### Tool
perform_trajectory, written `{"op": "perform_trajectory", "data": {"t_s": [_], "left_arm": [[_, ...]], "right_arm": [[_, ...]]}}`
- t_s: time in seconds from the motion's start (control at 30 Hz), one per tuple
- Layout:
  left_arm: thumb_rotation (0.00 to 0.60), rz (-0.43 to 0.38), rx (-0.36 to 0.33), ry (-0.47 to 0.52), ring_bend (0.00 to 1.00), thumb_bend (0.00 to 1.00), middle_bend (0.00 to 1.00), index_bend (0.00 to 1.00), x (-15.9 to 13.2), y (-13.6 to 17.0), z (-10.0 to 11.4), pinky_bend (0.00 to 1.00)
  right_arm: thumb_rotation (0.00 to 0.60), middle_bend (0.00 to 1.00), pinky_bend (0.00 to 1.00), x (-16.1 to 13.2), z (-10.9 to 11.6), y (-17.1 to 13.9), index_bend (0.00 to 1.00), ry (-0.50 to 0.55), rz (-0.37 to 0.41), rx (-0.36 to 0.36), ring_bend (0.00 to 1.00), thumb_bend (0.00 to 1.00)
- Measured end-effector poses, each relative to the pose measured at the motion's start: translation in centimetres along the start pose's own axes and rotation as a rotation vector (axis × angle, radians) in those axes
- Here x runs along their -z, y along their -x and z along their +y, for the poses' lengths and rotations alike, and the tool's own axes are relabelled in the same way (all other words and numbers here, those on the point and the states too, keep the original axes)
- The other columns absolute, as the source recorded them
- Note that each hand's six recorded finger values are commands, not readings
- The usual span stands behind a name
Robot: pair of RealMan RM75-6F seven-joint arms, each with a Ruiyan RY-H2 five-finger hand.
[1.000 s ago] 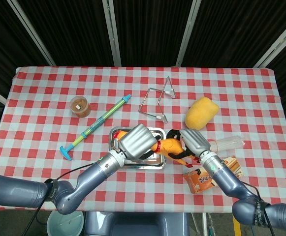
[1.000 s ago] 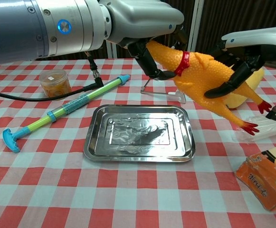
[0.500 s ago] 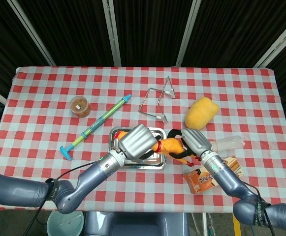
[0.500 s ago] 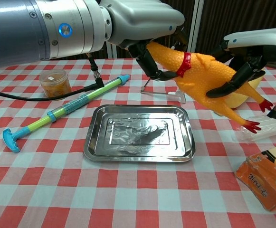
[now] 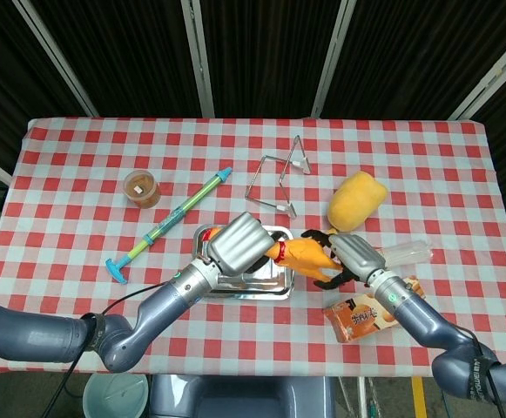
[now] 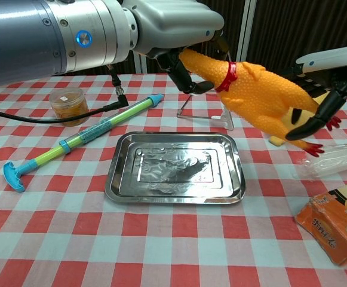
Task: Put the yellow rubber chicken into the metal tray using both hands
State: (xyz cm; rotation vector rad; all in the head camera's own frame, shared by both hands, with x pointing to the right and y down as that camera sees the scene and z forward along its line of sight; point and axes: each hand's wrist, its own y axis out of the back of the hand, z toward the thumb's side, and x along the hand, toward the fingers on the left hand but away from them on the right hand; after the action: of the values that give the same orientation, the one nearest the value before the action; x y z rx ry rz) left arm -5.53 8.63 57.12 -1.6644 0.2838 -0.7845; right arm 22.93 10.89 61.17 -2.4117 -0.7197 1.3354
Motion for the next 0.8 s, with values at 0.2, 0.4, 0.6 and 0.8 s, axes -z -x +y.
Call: {"op": "perform_trajectory", "data": {"t_s": [0.2,0.4,0.6,0.8], "left_arm": [[0.6,0.004,-0.015,-0.007,0.65,0.64,0.75,0.66,0.1,-0.5,-0.2,0.78],[0.6,-0.006,-0.024,-0.015,0.65,0.64,0.75,0.66,-0.4,-1.0,-0.5,0.78],[0.6,-0.014,-0.023,-0.02,0.65,0.64,0.75,0.66,-1.0,-1.4,-0.9,0.78],[0.6,-0.017,-0.024,-0.007,0.65,0.64,0.75,0.66,-1.1,-1.5,-0.9,0.78]], "right_arm": [[0.6,0.1,0.19,0.6,0.2,-0.4,0.0,-0.022,-0.012,-0.042,0.02,0.13],[0.6,0.1,0.19,0.6,0.6,-0.4,0.0,-0.008,-0.008,-0.035,0.02,0.13],[0.6,0.11,0.21,0.2,0.7,-0.2,0.01,0.008,0.003,-0.031,0.06,0.13],[0.6,0.24,0.33,0.0,1.0,0.2,0.2,0.018,0.012,-0.013,0.22,0.13]]}}
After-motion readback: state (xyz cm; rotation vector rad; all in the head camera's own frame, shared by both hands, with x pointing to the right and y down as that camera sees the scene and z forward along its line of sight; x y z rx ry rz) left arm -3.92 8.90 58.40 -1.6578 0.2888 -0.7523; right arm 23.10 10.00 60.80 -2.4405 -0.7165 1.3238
